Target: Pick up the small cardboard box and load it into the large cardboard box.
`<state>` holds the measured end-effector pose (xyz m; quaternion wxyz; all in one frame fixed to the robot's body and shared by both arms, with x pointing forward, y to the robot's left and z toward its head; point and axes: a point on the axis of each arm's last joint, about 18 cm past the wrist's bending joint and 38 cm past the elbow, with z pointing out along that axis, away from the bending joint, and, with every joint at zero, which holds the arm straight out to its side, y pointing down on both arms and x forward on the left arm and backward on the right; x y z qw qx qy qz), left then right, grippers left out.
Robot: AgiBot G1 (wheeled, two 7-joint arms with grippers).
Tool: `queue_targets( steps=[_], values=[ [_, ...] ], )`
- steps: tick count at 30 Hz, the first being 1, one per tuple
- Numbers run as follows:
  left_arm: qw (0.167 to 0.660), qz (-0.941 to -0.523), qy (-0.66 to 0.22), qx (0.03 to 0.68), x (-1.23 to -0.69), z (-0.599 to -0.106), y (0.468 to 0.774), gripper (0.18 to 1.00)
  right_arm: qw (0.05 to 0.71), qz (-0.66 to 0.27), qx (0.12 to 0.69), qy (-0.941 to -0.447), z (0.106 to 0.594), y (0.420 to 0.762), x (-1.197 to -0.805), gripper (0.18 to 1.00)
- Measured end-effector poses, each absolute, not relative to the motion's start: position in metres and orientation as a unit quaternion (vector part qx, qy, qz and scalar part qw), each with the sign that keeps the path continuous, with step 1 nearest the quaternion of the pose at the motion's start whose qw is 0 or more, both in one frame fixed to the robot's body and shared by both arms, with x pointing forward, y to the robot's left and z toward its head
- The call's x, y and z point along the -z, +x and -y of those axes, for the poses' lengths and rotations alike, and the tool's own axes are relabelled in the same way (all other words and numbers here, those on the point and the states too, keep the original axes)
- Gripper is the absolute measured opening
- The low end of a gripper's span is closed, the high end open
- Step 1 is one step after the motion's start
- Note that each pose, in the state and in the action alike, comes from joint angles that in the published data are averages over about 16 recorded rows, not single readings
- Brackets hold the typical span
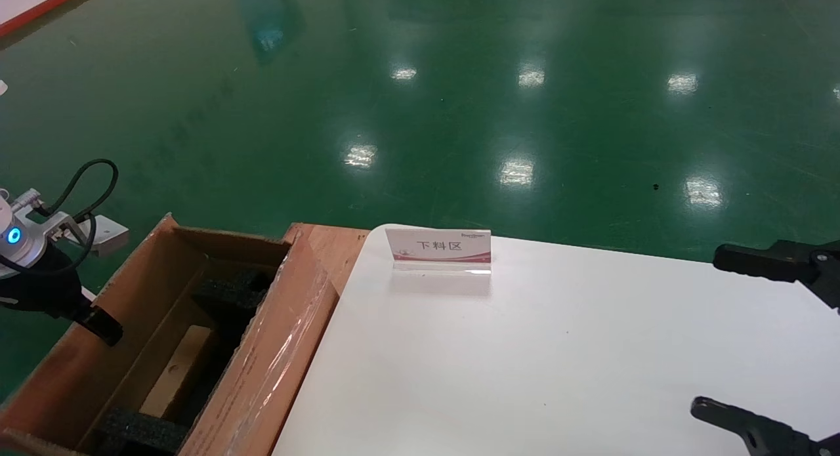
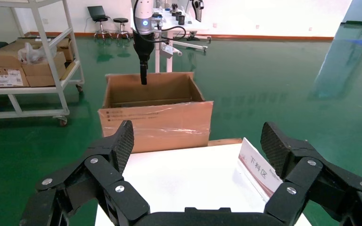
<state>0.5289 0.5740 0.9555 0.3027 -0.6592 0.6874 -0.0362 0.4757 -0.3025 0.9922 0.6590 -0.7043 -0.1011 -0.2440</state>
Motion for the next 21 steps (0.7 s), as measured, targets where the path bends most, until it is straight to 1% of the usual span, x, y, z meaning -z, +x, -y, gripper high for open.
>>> queue_targets(
  steps=[2, 9, 14, 21],
  values=[
    [0.309, -0.690, -0.652, 0.057, -0.965, -0.569, 0.531, 0.830, 0.659, 0.101, 0.244, -0.704, 0.302, 0.476, -0.992, 1.001],
    [0.334, -0.706, -0.603, 0.161, -1.009, -0.539, 0.533, 0.925, 0.659, 0.101, 0.244, -0.704, 0.303, 0.476, -0.992, 1.001],
    [0.348, -0.718, -0.554, 0.239, -1.040, -0.511, 0.529, 0.967, 0.659, 0.101, 0.244, -0.704, 0.303, 0.476, -0.992, 1.001],
    [0.352, -0.734, -0.493, 0.307, -1.065, -0.474, 0.522, 0.996, 0.659, 0.101, 0.244, -0.704, 0.303, 0.476, -0.992, 1.001]
  ],
)
